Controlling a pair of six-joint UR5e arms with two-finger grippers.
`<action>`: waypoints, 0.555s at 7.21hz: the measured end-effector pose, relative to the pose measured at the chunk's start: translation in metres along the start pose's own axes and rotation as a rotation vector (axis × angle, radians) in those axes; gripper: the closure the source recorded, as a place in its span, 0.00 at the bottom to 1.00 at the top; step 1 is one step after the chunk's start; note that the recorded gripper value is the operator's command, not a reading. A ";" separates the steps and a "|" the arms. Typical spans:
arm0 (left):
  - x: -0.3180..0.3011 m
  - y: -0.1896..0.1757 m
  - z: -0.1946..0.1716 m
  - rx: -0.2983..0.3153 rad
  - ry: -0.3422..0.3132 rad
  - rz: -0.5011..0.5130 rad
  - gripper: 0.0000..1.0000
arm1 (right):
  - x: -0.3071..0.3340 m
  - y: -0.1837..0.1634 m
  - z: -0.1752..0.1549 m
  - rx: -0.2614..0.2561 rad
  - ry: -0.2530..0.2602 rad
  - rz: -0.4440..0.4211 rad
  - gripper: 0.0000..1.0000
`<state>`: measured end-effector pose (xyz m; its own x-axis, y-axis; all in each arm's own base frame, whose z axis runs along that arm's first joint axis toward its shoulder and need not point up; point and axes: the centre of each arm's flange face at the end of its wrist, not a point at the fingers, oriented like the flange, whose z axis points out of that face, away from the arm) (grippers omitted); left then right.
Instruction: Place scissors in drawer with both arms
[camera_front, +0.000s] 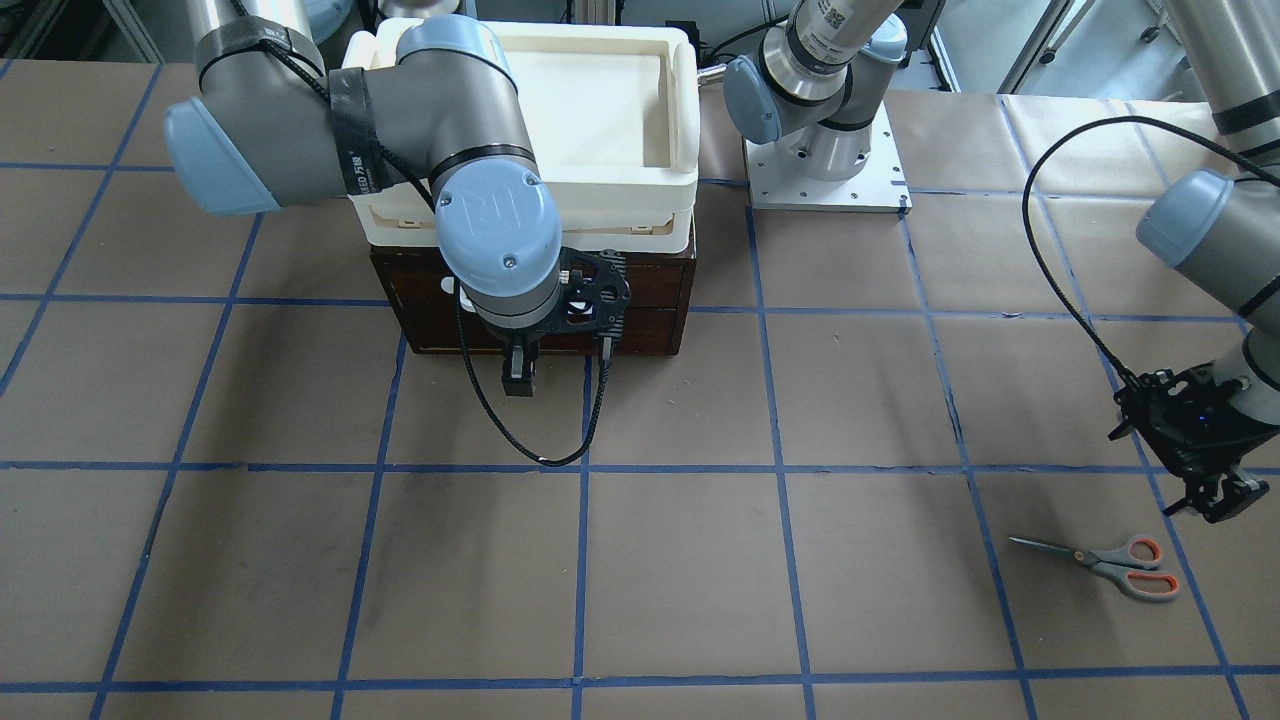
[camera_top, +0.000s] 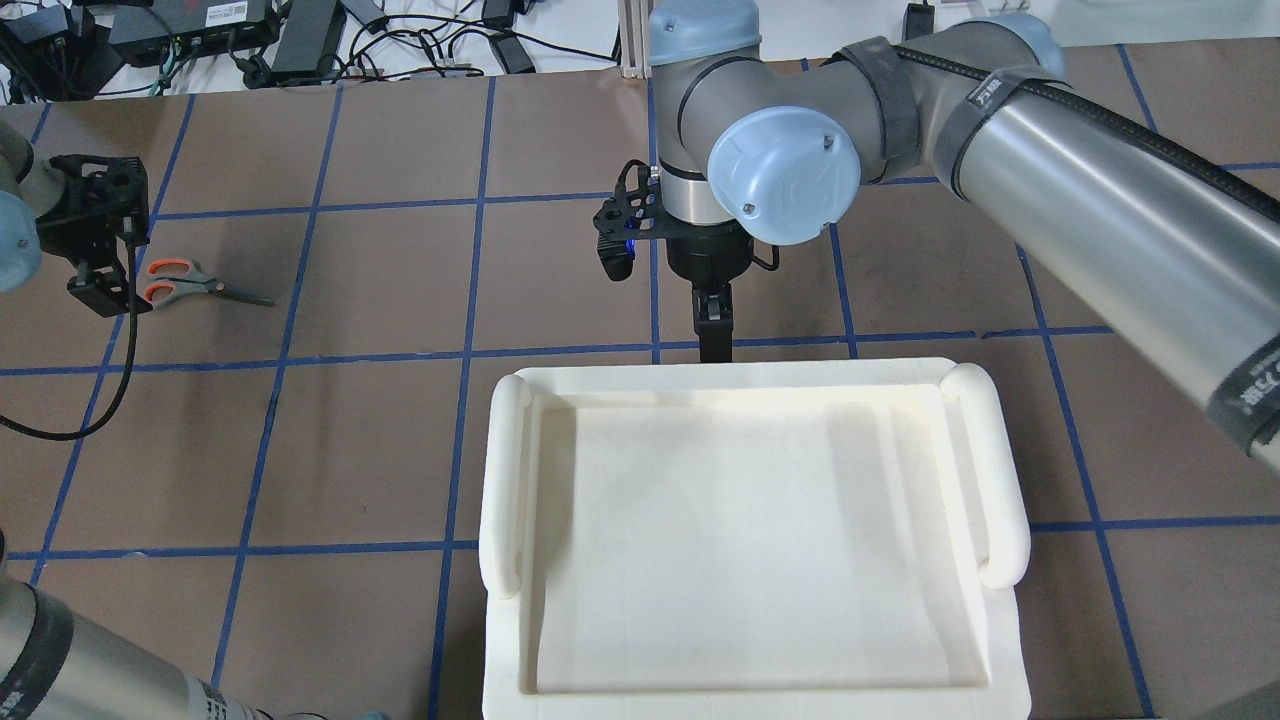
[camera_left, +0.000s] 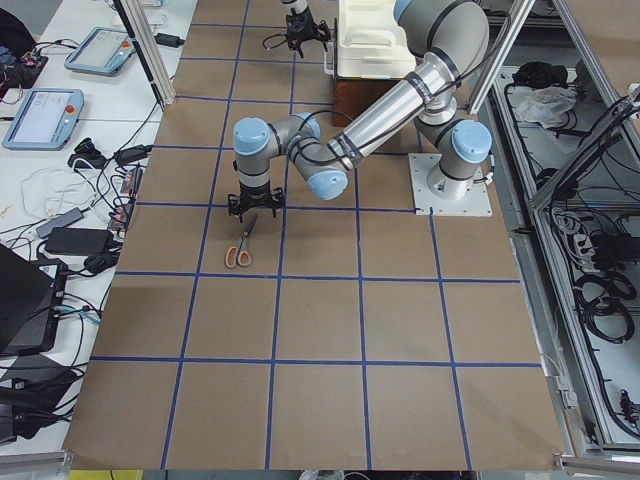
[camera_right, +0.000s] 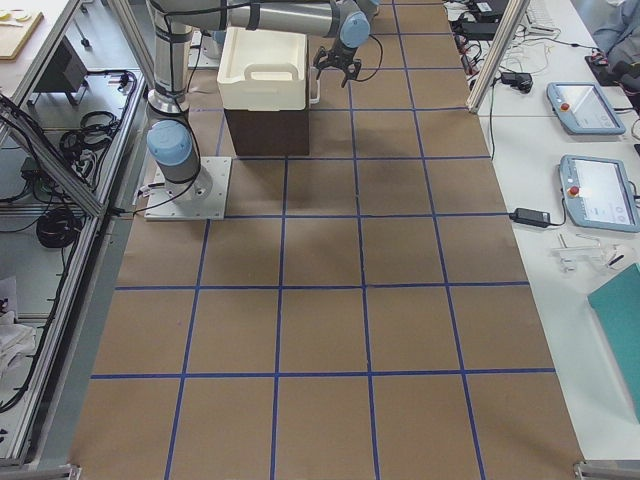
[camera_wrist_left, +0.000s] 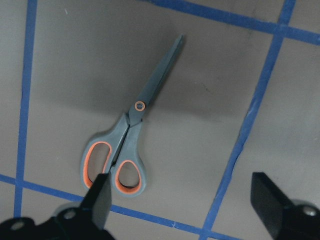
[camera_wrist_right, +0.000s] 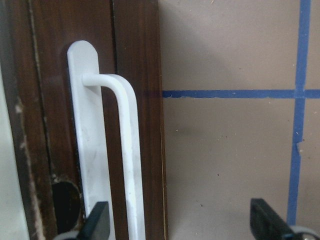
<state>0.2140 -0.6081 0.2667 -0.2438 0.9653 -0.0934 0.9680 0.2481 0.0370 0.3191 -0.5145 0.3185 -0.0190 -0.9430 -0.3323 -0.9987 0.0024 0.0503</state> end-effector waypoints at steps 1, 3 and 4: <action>-0.005 0.002 0.015 0.024 0.000 0.021 0.00 | -0.001 -0.001 0.005 -0.002 -0.009 -0.012 0.00; -0.023 0.011 0.037 0.045 0.001 0.089 0.00 | -0.001 -0.001 0.010 -0.004 -0.017 -0.020 0.00; -0.031 0.015 0.048 0.051 0.003 0.117 0.01 | 0.000 -0.001 0.013 -0.006 -0.021 -0.020 0.00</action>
<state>0.2390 -0.6384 0.2226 -0.1296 0.9876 -0.0884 0.9915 0.1299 -0.0029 0.3195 -0.5098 0.3061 0.0000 -0.9357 -0.3528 -0.9986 -0.0184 0.0489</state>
